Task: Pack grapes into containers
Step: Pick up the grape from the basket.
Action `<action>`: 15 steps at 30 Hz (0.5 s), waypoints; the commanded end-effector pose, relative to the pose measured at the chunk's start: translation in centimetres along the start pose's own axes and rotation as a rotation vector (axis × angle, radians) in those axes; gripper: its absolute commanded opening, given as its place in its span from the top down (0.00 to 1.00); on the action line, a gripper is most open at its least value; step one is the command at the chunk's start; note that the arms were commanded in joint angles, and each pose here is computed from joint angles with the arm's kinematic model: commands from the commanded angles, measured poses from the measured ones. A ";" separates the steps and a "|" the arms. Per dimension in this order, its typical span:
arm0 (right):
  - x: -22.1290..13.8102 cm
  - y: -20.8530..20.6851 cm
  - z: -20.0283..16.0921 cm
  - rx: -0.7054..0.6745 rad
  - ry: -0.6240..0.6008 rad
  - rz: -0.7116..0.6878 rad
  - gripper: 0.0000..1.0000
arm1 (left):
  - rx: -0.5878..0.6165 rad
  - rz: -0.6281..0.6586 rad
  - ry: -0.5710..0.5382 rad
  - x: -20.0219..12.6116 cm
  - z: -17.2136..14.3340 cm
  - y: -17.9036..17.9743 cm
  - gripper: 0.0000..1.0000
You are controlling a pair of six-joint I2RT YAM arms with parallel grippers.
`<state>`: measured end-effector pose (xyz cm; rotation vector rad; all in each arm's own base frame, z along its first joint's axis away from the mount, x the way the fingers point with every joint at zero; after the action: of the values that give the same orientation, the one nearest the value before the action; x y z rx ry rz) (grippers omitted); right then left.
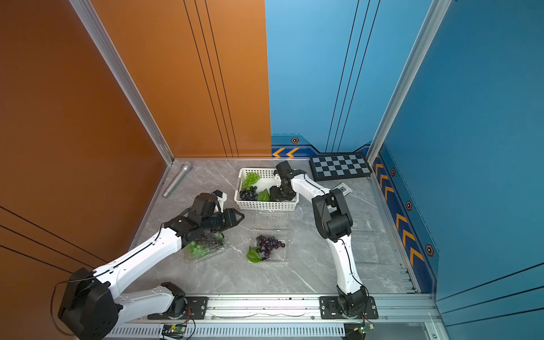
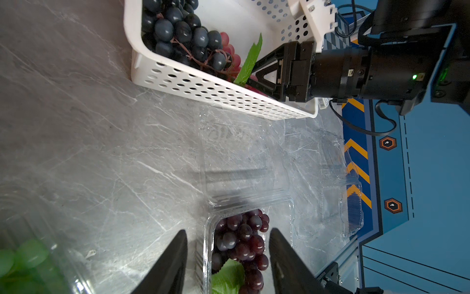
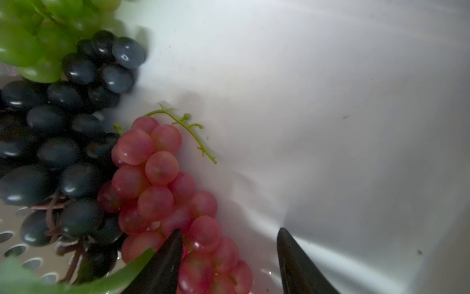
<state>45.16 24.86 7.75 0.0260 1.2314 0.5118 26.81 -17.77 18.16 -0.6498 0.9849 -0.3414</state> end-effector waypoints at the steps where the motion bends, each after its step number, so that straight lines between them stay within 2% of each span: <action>1: 1.0 0.3 -1.2 -0.020 0.072 0.007 0.40 | -0.018 0.005 0.013 0.2 -0.1 0.6 0.47; 7: 1.5 0.3 -1.2 -0.027 0.101 0.006 0.39 | -0.019 0.007 0.011 0.2 -0.1 0.6 0.47; 10: 1.7 0.3 -1.2 -0.027 0.110 0.009 0.49 | -0.019 0.007 0.011 0.2 -0.1 0.6 0.47; 15: 1.4 0.5 -1.0 -0.032 0.104 0.014 0.74 | -0.021 0.009 0.009 0.2 0.0 0.7 0.47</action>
<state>45.31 25.78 7.63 0.0024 1.2602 0.5597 26.95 -17.61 18.19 -0.6538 0.9808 -0.3370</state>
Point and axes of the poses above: each gripper's point midway between its finger pads, its own x axis out along the fingers, its own y axis along the line the jaws close on, z = x × y, the point moved 4 cm from there along -x, back along the fingers, and after that the axes turned 2 degrees about -x, right-handed, at the moved point
